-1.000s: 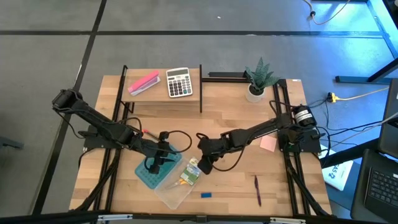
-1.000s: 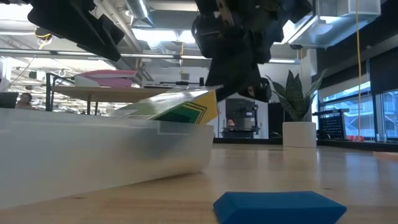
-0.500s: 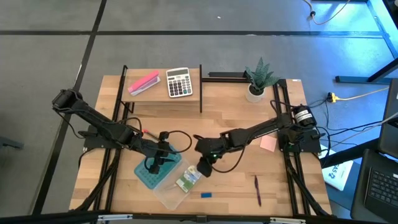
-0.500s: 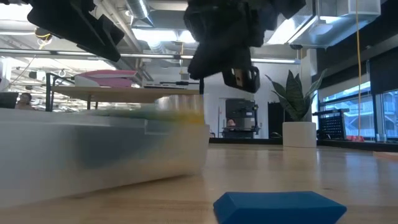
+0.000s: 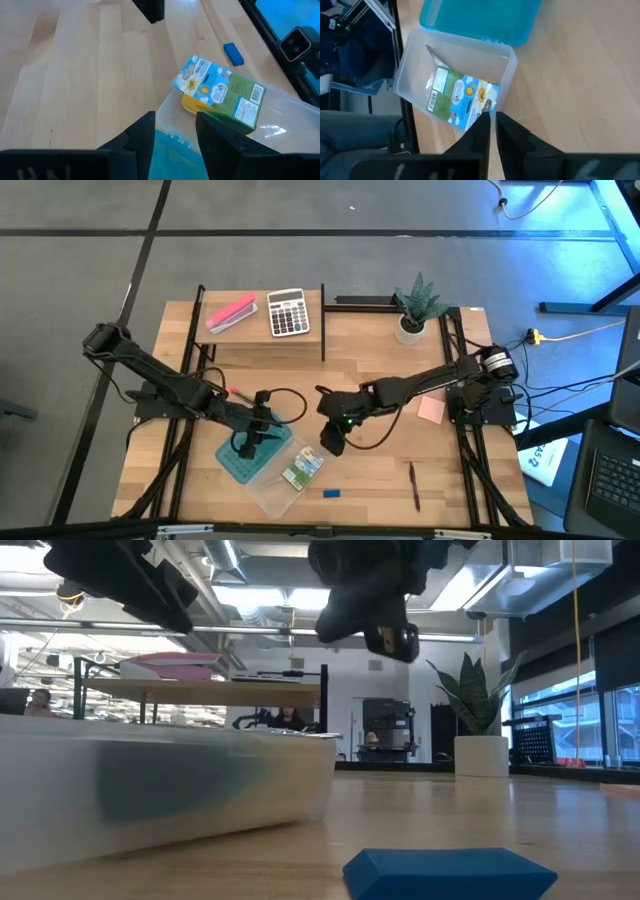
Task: Pack school essentials
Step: Put the yellow crayon box into the blue supply box
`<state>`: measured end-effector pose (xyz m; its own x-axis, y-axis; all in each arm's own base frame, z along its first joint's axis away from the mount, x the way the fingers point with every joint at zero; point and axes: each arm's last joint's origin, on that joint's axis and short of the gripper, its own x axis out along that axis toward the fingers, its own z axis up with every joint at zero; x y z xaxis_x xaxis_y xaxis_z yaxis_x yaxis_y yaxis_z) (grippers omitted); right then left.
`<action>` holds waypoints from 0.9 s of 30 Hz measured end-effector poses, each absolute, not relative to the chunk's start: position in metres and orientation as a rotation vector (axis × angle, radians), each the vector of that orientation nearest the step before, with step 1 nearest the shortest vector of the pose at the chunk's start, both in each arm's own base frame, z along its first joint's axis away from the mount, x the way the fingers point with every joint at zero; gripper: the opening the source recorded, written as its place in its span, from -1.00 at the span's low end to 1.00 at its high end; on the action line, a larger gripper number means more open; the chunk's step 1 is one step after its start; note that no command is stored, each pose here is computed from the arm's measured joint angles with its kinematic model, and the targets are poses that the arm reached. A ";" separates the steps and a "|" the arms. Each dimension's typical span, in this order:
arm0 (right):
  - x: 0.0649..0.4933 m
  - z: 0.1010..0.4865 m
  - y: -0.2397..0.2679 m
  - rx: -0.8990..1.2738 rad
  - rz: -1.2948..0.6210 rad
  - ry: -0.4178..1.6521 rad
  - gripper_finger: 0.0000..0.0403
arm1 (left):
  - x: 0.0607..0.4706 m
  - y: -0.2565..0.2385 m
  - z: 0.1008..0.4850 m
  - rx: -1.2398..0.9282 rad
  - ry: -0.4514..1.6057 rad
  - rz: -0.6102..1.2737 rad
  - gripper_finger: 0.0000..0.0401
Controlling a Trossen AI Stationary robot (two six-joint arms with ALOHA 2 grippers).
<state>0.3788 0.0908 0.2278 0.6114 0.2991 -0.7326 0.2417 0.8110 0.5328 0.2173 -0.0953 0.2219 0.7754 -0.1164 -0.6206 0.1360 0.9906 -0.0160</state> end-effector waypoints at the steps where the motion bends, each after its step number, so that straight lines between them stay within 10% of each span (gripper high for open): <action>1: 0.378 0.228 0.091 0.643 0.037 0.933 -0.84 | 0.217 -0.095 0.223 0.026 0.665 -0.137 -0.33; 27: 0.388 0.185 0.100 0.392 0.070 0.983 -0.84 | 0.209 -0.121 0.220 -0.145 0.678 -0.179 -0.33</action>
<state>0.3884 0.1001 0.1854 0.5586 0.2326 -0.7961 0.1177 0.9279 0.3537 0.2094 -0.1208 0.2204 0.7644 -0.2113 -0.6091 0.1168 0.9745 -0.1915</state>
